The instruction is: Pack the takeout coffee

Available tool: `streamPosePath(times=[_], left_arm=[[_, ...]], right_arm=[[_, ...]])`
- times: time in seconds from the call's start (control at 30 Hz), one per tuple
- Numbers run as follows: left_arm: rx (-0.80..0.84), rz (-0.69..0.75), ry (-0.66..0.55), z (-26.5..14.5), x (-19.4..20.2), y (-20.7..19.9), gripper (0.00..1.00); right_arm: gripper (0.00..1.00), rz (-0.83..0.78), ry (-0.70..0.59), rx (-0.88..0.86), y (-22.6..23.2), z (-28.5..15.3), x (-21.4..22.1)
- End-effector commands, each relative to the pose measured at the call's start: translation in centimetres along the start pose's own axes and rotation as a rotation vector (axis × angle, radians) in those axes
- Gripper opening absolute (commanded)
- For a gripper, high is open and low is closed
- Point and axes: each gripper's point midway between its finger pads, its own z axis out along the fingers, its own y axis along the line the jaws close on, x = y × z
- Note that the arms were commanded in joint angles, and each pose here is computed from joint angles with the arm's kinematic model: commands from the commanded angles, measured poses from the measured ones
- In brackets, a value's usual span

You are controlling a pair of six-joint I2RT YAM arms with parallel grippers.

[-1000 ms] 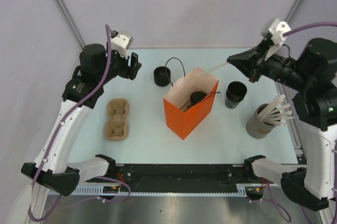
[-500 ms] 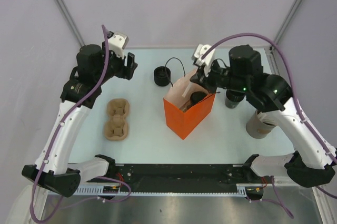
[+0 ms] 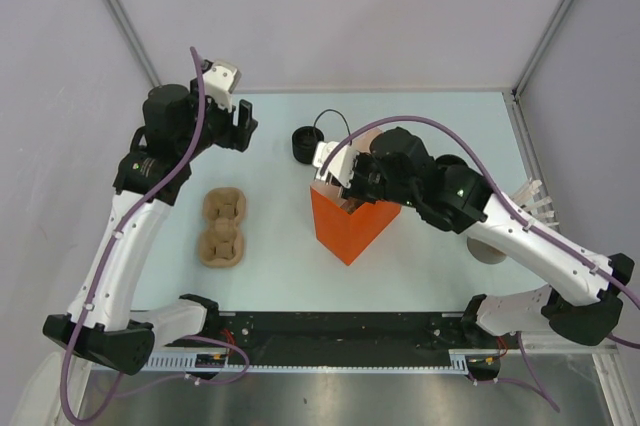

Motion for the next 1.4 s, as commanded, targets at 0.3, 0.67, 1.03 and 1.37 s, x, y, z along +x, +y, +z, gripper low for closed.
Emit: streamPosePath(times=[0.3, 0.67, 1.03, 1.37], left_arm=[[0.007, 0.005, -0.031, -0.5, -0.4, 0.0, 0.74], [0.015, 0.003, -0.024, -0.1, -0.3, 0.0, 0.75], [0.017, -0.001, -0.022, 0.1, -0.4, 0.0, 0.77], [0.026, -0.002, -0.029, -0.4, -0.3, -0.3, 0.91]], right_arm=[[0.09, -0.085, -0.035, 0.062, -0.5, 0.5, -0.4], [0.26, -0.101, -0.044, 0.053, -0.3, -0.6, 0.2], [0.7, -0.06, -0.071, 0.127, -2.4, -2.3, -1.0], [1.0, 0.092, -0.139, 0.268, -7.7, -5.5, -3.3]])
